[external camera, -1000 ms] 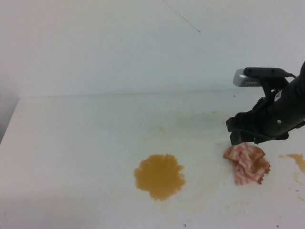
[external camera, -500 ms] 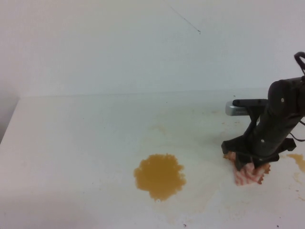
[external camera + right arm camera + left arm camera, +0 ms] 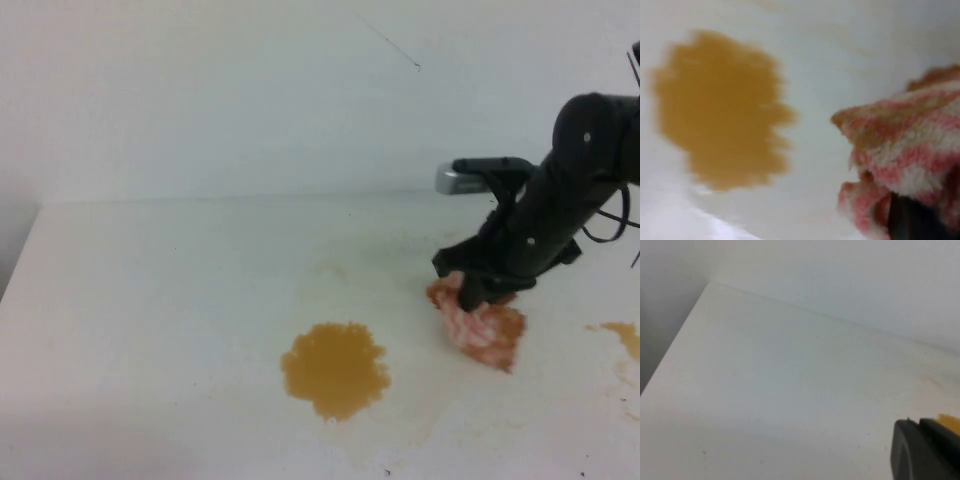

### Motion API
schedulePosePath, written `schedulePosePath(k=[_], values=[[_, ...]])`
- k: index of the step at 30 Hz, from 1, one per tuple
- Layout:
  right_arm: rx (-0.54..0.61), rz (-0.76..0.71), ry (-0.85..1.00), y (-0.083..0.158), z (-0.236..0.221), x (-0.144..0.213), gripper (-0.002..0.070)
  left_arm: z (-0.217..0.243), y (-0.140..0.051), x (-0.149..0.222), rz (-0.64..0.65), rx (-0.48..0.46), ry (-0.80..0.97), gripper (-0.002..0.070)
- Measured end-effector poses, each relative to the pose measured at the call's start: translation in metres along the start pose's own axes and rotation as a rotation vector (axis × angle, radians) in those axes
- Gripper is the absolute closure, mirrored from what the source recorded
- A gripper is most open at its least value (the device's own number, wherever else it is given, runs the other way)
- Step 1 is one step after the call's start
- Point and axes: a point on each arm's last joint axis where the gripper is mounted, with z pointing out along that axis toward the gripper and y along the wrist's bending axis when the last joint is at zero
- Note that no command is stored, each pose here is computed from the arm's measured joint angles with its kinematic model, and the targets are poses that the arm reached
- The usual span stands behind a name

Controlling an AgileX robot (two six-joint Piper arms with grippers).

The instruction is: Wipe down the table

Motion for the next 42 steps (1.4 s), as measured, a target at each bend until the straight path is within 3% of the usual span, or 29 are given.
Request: schedulePosePath(k=[9,14,29,36,42], values=[[-0.23,-0.211,-0.083,0.101,-0.026,-0.012,0.0676,0.0,0.0,0.0,0.0,0.0,0.0,0.0675],[-0.277,-0.249,-0.097,0.129,-0.018,-0.006,0.0676,0.0,0.0,0.0,0.0,0.0,0.0,0.0675],[-0.262,-0.166,0.155,0.12,0.091,0.008,0.0676,0.0,0.0,0.0,0.0,0.0,0.0,0.0675],[-0.216,-0.154,0.119,0.11,0.119,0.006,0.0676,0.0,0.0,0.0,0.0,0.0,0.0,0.0675],[-0.105,-0.183,0.075,0.097,0.122,0.001,0.0676,0.0,0.0,0.0,0.0,0.0,0.0,0.0675]])
